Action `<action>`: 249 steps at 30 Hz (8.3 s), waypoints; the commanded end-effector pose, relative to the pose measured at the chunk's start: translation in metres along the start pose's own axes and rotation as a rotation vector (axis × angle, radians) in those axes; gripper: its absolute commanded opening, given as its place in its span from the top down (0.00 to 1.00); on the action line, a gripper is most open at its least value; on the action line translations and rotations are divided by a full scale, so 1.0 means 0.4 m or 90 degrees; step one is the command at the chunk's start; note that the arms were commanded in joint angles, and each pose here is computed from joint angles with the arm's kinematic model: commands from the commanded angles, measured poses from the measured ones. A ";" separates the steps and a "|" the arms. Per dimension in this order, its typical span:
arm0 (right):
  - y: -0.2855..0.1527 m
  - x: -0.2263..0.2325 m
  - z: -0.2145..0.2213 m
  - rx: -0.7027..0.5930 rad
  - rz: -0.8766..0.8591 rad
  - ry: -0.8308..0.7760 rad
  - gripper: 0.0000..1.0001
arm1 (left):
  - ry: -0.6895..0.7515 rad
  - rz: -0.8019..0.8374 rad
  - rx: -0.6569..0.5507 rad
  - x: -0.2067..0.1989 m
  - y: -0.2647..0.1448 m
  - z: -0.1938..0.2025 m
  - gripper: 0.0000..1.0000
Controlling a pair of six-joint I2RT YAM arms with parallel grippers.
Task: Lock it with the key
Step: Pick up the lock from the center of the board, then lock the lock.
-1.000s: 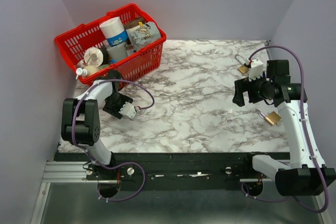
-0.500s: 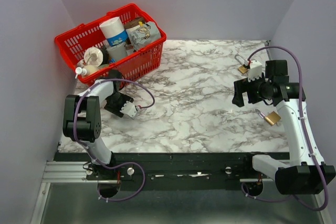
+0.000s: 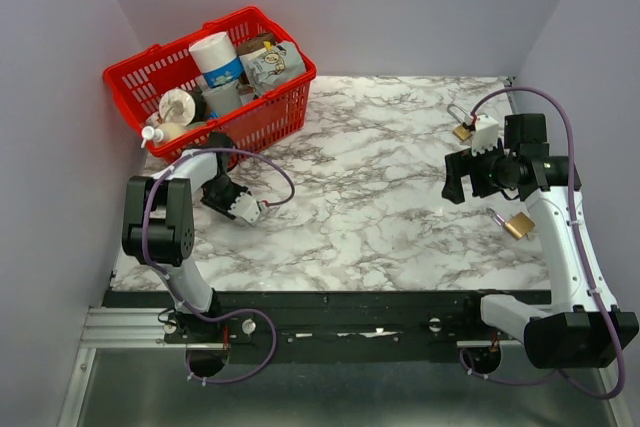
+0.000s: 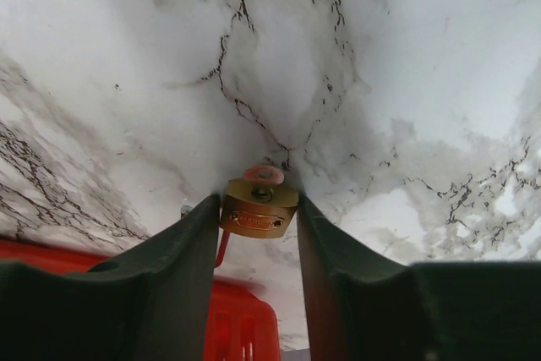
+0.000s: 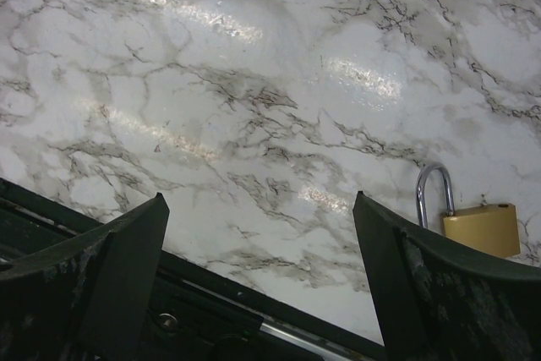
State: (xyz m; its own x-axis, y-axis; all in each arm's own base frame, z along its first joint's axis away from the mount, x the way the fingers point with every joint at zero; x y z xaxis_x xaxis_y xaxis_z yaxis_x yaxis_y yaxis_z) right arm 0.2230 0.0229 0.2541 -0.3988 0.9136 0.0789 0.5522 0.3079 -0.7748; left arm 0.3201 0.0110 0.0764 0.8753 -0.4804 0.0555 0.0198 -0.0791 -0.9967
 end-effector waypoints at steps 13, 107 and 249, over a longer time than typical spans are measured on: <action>-0.001 0.037 -0.014 -0.045 -0.062 0.049 0.00 | 0.462 -0.237 -0.063 0.142 -0.136 -0.202 0.81; 0.198 0.381 -0.223 -0.143 -0.409 0.279 0.84 | -0.092 -0.383 -0.445 0.300 -0.529 -0.802 0.82; -0.117 0.547 -0.145 -0.306 -0.681 -0.447 0.99 | -0.312 -0.128 -0.823 0.007 -0.685 -0.887 1.00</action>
State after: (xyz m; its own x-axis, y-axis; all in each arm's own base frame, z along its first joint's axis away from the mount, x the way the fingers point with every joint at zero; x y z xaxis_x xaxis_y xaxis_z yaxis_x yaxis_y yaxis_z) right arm 0.1541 0.2042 0.3253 -0.9946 -0.0122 0.1034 -0.0448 0.9465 -0.3197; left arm 0.1455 -0.2520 0.3489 0.9857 0.0421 -0.1633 -0.0155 -0.9416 -0.3365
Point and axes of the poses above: each gripper's point midway between its finger pads, its own y axis out along the fingers, its own x axis along the line the jaws close on, z = x × y, the point moved 6 cm from there along -y, back along the fingers
